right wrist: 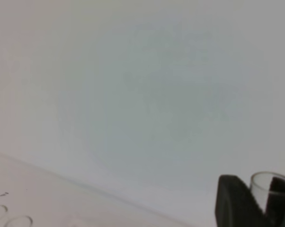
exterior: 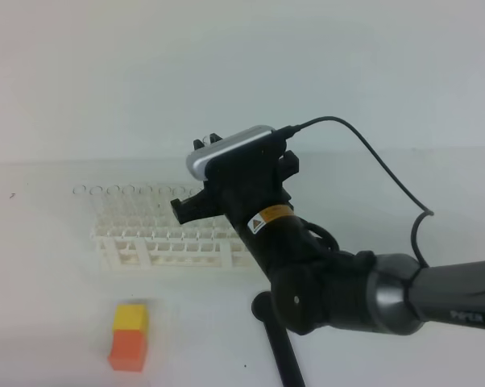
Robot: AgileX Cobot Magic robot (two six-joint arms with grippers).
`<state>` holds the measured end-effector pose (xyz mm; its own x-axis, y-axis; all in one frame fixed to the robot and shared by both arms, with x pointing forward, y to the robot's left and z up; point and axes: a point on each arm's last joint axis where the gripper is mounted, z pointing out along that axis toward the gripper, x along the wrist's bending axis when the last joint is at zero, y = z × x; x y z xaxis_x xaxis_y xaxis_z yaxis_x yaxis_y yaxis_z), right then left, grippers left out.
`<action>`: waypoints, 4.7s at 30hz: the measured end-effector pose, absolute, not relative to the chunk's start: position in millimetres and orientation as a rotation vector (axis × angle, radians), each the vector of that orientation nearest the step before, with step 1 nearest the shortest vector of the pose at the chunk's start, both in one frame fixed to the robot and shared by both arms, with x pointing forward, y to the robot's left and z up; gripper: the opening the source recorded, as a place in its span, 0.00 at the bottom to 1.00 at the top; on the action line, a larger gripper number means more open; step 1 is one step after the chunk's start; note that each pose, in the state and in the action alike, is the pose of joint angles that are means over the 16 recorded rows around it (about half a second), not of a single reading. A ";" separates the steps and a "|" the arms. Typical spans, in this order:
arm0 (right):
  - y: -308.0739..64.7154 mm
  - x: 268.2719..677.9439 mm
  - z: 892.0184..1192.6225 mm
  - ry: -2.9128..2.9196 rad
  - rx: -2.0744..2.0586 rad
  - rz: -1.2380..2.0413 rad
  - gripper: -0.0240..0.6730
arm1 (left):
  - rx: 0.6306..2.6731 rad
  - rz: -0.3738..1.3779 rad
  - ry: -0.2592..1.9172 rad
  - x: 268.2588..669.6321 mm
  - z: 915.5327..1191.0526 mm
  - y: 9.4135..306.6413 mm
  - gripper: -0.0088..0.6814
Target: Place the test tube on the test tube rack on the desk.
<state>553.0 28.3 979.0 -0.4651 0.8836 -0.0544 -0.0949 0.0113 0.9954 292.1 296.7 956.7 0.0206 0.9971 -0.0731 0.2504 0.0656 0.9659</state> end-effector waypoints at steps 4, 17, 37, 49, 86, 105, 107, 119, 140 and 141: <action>29.6 552.6 975.9 1.476 0.853 1.575 0.21 | 1.365 0.997 1.385 292.0 956.7 295.8 0.01; 34.1 550.0 968.1 1.445 0.851 1.580 0.21 | 1.383 0.978 1.359 291.9 956.7 294.2 0.01; 34.5 545.8 977.1 1.395 0.845 1.583 0.21 | 1.433 0.933 1.276 291.4 957.4 289.7 0.01; 41.4 533.3 985.2 1.389 0.834 1.567 0.21 | 1.439 0.939 1.270 291.4 957.5 289.7 0.01; 39.4 523.5 962.5 1.411 0.936 1.505 0.21 | 1.439 0.939 1.270 291.4 957.5 289.7 0.01; 38.3 528.8 931.1 1.428 0.988 1.476 0.21 | 1.439 0.939 1.270 291.4 957.5 289.7 0.01; 38.4 529.1 928.7 1.430 0.991 1.474 0.21 | 1.439 0.939 1.270 291.4 957.5 289.7 0.01; 39.2 529.5 921.9 1.453 0.985 1.456 0.21 | 1.439 0.939 1.270 291.4 957.5 289.7 0.01; 40.0 530.9 913.7 1.541 0.982 1.400 0.35 | 1.439 0.939 1.270 291.4 957.5 289.7 0.01; 39.9 530.9 913.3 1.546 0.982 1.397 0.36 | 1.439 0.939 1.270 291.4 957.5 289.7 0.01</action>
<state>530.9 39.9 913.3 -0.3655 0.9283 -0.0677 0.0269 0.0832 0.9962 291.4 289.7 957.5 0.1603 0.9859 -0.0469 0.2442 0.0065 0.9697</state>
